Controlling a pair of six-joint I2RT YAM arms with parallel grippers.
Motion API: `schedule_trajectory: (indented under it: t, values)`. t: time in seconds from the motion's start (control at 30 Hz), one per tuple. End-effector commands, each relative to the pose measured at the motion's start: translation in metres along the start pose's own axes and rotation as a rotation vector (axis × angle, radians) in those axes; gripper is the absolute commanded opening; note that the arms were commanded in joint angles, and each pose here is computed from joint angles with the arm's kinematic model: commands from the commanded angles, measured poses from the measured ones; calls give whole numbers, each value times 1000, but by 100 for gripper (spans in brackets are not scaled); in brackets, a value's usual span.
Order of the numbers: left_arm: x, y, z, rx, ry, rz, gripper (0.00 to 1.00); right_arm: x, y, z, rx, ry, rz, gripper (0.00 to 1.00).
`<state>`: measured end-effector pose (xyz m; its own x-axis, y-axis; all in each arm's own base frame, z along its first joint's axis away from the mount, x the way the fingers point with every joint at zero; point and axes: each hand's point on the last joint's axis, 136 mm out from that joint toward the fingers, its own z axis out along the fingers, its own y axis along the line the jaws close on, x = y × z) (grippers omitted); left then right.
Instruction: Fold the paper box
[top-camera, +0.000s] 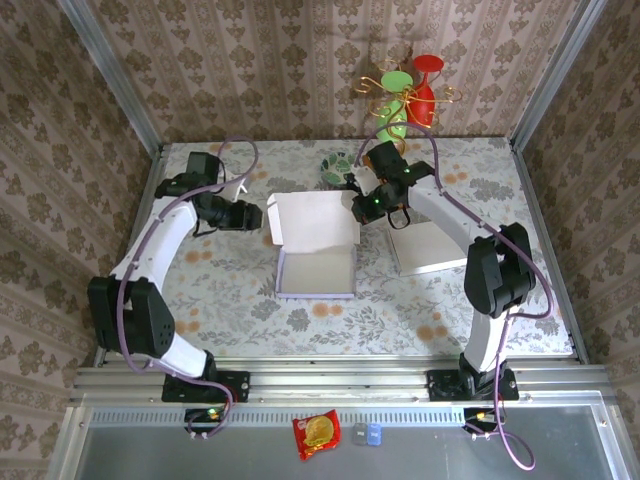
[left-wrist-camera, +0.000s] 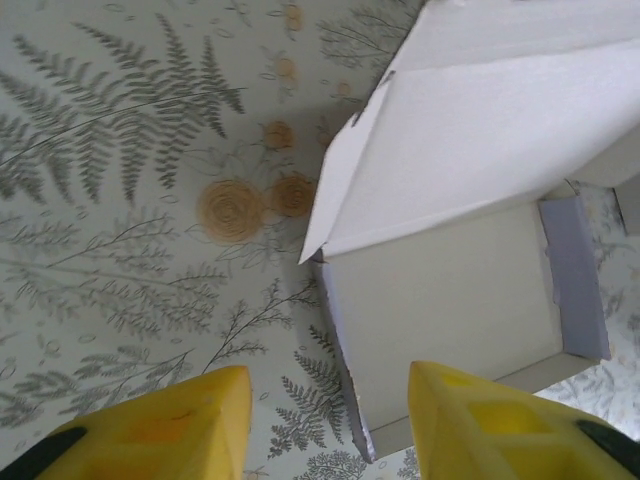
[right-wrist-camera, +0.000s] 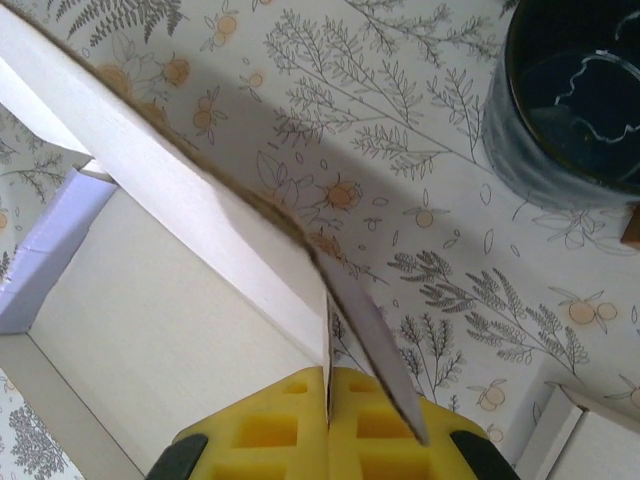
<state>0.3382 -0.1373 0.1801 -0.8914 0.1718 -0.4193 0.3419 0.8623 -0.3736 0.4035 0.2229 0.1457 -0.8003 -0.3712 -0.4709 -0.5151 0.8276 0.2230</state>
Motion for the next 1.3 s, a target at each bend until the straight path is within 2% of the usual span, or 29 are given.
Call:
schedule_trajectory:
  t: [0.0,0.23,0.43,0.63,0.93,1.27]
  values:
    - [-4,-14,2,60,11,111,48,-1,10,-9,-28,-32,-19,0]
    - [-21,5,18,7,-6,177,49,2,12,-7,-31,-25,-25,0]
    - [-38,4,41,116,-20,164,52,1,11,-6,-34,-23,-21,0]
    - [-54,6,48,119,-38,165,50,0,11,-5,-38,-21,-21,0]
    - [-50,-9,61,164,13,183,38,-1,12,-2,-43,-17,-21,0]
    - [-45,-2,63,125,45,164,17,-4,10,0,-35,-14,-10,0]
